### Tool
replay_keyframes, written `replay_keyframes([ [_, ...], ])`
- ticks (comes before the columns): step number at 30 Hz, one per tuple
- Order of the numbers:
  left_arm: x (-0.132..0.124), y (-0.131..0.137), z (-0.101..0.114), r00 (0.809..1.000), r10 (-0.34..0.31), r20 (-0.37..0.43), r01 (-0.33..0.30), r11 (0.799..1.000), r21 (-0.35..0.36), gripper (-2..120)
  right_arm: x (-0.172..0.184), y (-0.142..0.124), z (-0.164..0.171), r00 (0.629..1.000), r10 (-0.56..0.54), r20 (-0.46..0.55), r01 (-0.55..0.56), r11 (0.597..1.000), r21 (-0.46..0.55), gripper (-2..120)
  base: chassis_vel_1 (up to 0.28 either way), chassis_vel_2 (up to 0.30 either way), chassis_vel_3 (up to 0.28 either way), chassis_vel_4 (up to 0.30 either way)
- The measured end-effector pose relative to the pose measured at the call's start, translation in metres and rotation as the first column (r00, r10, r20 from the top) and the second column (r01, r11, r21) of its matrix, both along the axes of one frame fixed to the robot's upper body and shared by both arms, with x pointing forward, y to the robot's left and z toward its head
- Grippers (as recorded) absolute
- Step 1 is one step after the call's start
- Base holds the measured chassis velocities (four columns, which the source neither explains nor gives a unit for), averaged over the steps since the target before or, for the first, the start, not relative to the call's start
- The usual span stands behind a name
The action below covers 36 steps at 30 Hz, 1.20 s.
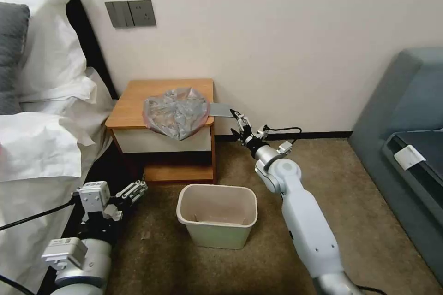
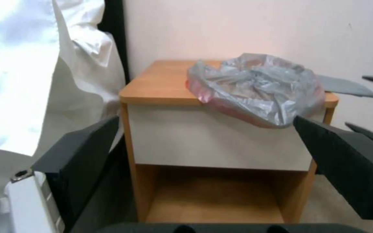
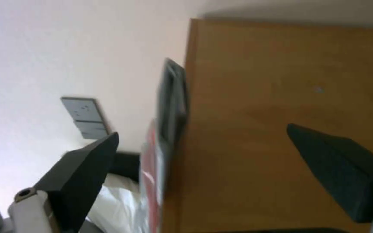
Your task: Pick up the garbage bag from the table and place it over the trash can.
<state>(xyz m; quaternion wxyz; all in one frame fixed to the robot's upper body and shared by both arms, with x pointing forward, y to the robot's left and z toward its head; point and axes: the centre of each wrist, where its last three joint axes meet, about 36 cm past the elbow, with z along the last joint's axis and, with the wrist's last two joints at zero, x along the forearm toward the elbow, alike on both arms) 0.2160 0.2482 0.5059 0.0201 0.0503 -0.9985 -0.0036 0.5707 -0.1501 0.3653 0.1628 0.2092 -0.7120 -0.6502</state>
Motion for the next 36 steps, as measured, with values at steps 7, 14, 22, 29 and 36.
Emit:
replay_keyframes([
  [7, 0.000, -0.001, 0.000, 1.000, 0.004, 0.000, -0.004, 1.000, -0.003, 100, 0.014, 0.009, 0.002, 0.998, 0.006, 0.061, -0.006, 1.000, 0.011, 83, 0.000, 0.000, 0.000, 0.000],
  [14, 0.001, -0.002, 0.000, 1.000, 0.001, 0.007, 0.000, 1.000, -0.006, 100, 0.016, 0.014, 0.006, 0.997, -0.002, 0.075, 0.002, 1.000, 0.000, 53, 0.000, 0.000, 0.000, 0.000],
  [22, 0.001, 0.000, 0.001, 1.000, -0.002, 0.011, 0.002, 1.000, 0.002, 100, 0.011, 0.015, 0.009, 0.997, 0.002, 0.082, 0.001, 1.000, -0.027, 26, 0.000, 0.000, 0.000, 0.000],
  [29, 0.001, -0.001, 0.000, 1.000, -0.001, 0.017, 0.001, 1.000, 0.006, 100, 0.001, 0.016, 0.016, 0.997, -0.004, 0.080, 0.008, 0.999, -0.047, 4, 0.000, 0.000, 0.000, 0.000],
  [36, 0.001, -0.002, 0.000, 1.000, -0.005, 0.027, 0.005, 1.000, 0.010, 100, -0.054, 0.012, 0.031, 0.998, -0.016, 0.054, 0.024, 0.989, -0.147, 0, 0.000, 0.000, 0.000, 0.000],
])
